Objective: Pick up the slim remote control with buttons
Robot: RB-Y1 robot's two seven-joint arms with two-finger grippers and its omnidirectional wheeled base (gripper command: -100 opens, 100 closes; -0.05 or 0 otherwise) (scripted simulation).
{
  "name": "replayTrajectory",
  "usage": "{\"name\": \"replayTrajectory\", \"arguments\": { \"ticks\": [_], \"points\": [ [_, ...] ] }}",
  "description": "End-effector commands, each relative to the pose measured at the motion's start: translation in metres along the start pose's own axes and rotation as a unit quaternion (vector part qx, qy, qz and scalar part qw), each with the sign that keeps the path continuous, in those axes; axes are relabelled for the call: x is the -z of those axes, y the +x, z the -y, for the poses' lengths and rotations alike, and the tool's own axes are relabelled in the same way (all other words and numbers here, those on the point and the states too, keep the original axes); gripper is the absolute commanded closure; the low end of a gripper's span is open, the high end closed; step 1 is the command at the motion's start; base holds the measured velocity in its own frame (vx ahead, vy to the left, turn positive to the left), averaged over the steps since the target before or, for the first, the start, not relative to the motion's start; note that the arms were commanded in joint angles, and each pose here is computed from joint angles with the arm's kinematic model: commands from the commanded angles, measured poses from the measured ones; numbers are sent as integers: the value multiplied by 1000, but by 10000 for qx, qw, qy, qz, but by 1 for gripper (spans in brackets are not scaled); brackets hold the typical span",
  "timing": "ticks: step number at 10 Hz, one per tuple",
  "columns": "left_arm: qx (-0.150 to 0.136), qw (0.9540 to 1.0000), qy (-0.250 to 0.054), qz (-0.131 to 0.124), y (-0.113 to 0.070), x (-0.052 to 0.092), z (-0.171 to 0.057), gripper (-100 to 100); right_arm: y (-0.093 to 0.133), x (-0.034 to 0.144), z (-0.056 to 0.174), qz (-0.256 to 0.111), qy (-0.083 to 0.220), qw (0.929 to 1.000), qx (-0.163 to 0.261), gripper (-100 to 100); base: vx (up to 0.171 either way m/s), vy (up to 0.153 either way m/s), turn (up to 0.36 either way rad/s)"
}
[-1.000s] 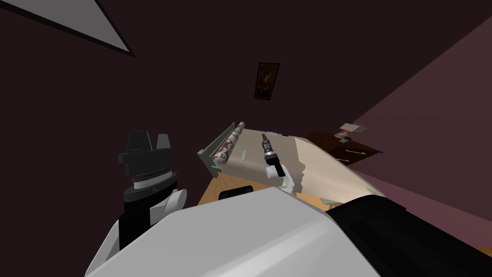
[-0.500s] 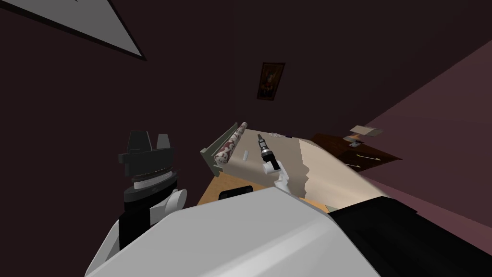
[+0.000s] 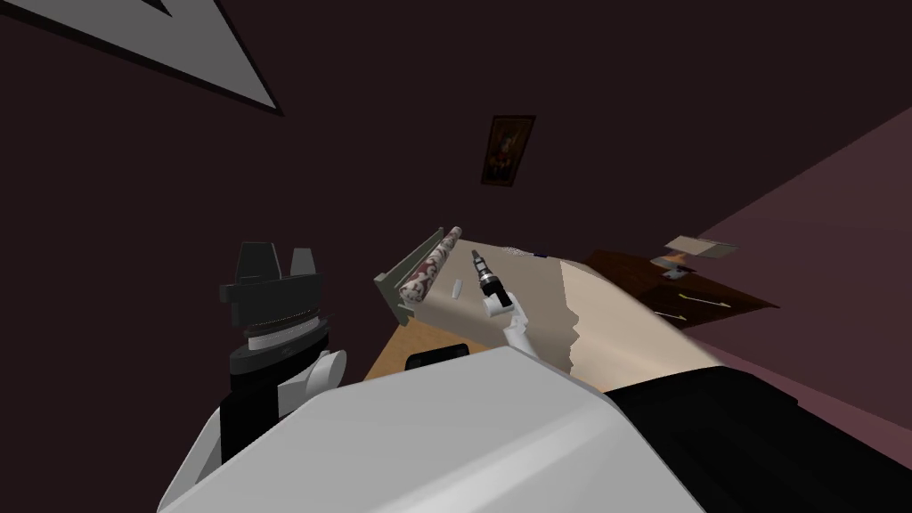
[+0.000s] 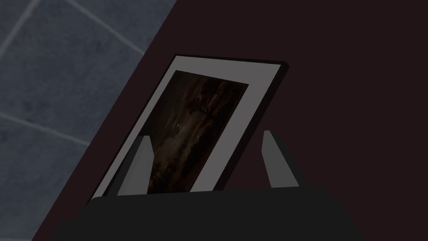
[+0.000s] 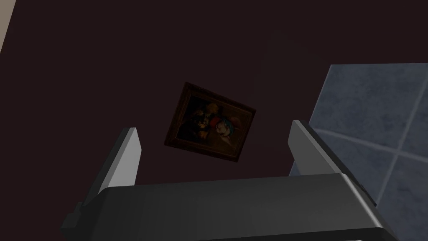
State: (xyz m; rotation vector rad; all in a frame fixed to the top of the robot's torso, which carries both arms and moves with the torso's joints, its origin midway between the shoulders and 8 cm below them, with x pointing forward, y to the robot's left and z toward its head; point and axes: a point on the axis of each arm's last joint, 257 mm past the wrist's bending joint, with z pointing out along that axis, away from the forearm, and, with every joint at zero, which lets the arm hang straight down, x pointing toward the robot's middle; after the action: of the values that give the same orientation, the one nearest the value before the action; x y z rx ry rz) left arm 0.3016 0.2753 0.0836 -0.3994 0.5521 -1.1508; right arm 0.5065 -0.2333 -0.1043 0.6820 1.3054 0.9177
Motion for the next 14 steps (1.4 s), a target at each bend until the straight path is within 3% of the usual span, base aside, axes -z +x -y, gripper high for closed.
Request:
{"name": "replayTrajectory", "arguments": {
  "ticks": [1, 4, 8, 11, 14],
  "points": [
    [0, 10000, 0, 0, 0, 0, 0, 0, 4, -5, 10, -114, 194, 9997, 61, -100, 8, -30, 77],
    [0, 10000, 0, 0, 0, 0, 0, 0, 26, -25, 31, -455, 558, 9970, 271, -100, 14, -30, 113],
    [0, 10000, 0, 0, 0, 0, 0, 0, 42, -33, 58, -742, 1018, 9913, 393, -100, 9, -23, 65],
    [0, 10000, 0, 0, 0, 0, 0, 0, 63, -48, 80, -1123, 1405, 9817, 623, -100, 16, -32, 116],
    [0, 10000, 0, 0, 0, 0, 0, 0, 78, -48, 111, -1420, 1874, 9691, 742, -100, 19, -29, 83]
  ]
}}
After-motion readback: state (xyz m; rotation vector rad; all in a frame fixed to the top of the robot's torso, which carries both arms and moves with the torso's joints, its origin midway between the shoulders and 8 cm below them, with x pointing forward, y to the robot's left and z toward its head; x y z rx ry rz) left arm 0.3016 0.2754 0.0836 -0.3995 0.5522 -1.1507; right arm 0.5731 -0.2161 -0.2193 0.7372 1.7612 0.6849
